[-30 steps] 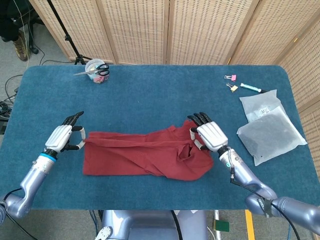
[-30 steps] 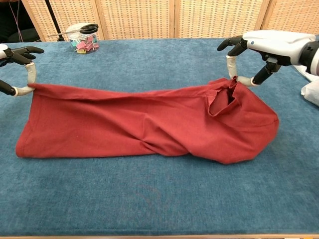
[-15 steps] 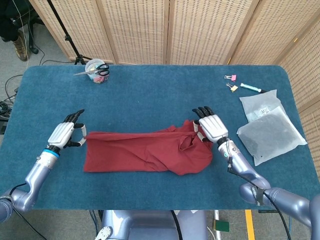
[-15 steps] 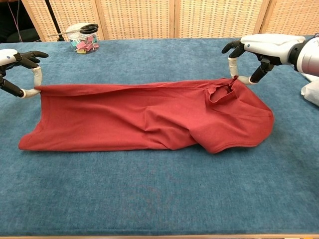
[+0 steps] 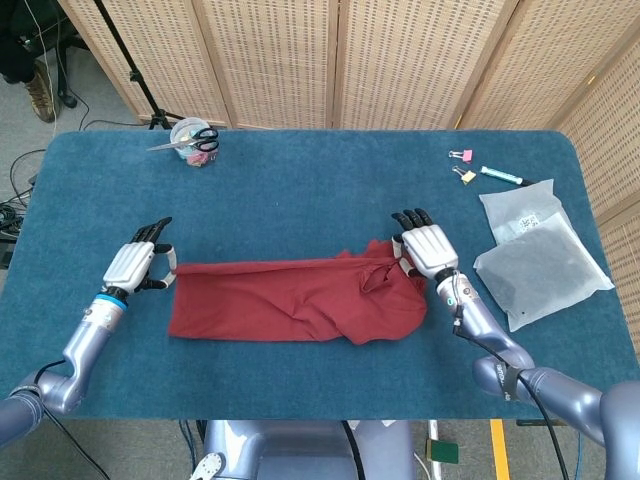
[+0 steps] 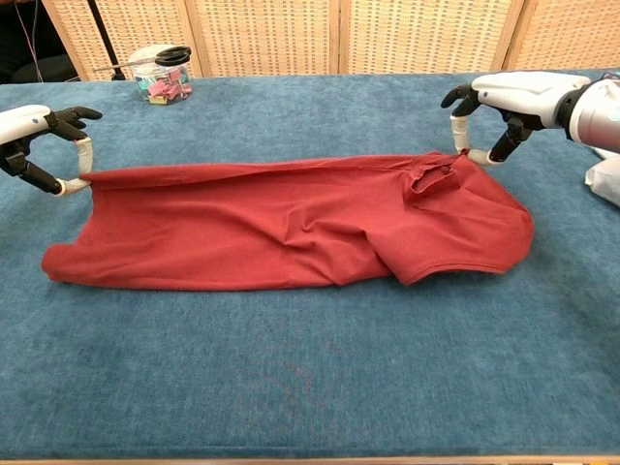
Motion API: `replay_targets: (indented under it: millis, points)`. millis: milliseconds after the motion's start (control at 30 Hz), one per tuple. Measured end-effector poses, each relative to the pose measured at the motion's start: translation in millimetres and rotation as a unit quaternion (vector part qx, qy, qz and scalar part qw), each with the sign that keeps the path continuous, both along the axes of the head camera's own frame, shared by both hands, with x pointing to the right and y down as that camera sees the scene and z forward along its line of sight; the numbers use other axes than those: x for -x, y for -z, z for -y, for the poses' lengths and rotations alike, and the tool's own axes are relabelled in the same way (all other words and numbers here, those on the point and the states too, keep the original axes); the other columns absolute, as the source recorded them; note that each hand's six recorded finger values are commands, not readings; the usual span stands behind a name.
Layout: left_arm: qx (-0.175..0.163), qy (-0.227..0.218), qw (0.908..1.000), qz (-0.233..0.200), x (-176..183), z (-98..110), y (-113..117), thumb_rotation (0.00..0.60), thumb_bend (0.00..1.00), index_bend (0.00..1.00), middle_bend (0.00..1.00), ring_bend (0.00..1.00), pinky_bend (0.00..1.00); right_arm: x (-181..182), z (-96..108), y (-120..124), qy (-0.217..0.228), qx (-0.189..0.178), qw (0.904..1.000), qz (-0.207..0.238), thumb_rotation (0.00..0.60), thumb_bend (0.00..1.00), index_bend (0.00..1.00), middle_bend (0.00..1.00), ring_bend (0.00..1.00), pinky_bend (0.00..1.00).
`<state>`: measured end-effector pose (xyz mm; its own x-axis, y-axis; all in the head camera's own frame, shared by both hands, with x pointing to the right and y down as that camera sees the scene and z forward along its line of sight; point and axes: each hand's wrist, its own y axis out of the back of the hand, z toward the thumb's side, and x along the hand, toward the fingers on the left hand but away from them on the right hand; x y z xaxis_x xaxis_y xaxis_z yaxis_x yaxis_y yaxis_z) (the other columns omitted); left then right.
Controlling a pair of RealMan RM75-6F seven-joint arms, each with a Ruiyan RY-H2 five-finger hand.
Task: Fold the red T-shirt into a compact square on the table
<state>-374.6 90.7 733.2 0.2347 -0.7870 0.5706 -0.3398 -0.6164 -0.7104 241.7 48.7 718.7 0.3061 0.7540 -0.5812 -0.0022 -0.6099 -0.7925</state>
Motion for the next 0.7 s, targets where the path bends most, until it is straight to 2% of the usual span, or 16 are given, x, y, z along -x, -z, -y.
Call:
replay_targets:
  millis: [33, 67, 133, 267, 433, 700]
  points:
    - [-0.002, 0.000, 1.0000, 0.001, 0, 0, 0, 0.600, 0.52, 0.17, 0.00, 0.00, 0.00, -2, 1, -1, -0.003, -0.001, 1.0000, -0.003, 0.600, 0.24, 0.12, 0.01, 0.00, 0.00]
    - [-0.004, 0.000, 1.0000, 0.003, 0, 1, -1, 0.600, 0.51, 0.07, 0.00, 0.00, 0.00, -4, 1, -1, -0.006, -0.003, 0.9999, -0.008, 0.600, 0.17, 0.06, 0.00, 0.00, 0.00]
    - [-0.008, -0.001, 0.9999, 0.006, 0, 2, 0, 0.600, 0.48, 0.00, 0.00, 0.00, 0.00, -7, 3, 0, -0.013, -0.009, 0.9998, -0.013, 0.600, 0.05, 0.00, 0.00, 0.00, 0.00]
    - [-0.009, -0.001, 0.9999, 0.012, 2, 1, 0, 0.600, 0.41, 0.00, 0.00, 0.00, 0.00, -16, 8, 9, -0.034, -0.036, 0.9987, -0.013, 0.600, 0.00, 0.00, 0.00, 0.00, 0.00]
    - [-0.007, 0.004, 0.9999, 0.008, 3, -1, 5, 0.600, 0.37, 0.00, 0.00, 0.00, 0.00, -23, 7, 21, -0.045, -0.044, 0.9981, -0.001, 0.600, 0.00, 0.00, 0.00, 0.00, 0.00]
    - [-0.016, -0.003, 0.9997, 0.019, 25, -6, 24, 0.600, 0.36, 0.00, 0.00, 0.00, 0.00, -59, -4, 76, -0.058, -0.085, 0.9942, 0.032, 0.600, 0.00, 0.00, 0.00, 0.00, 0.00]
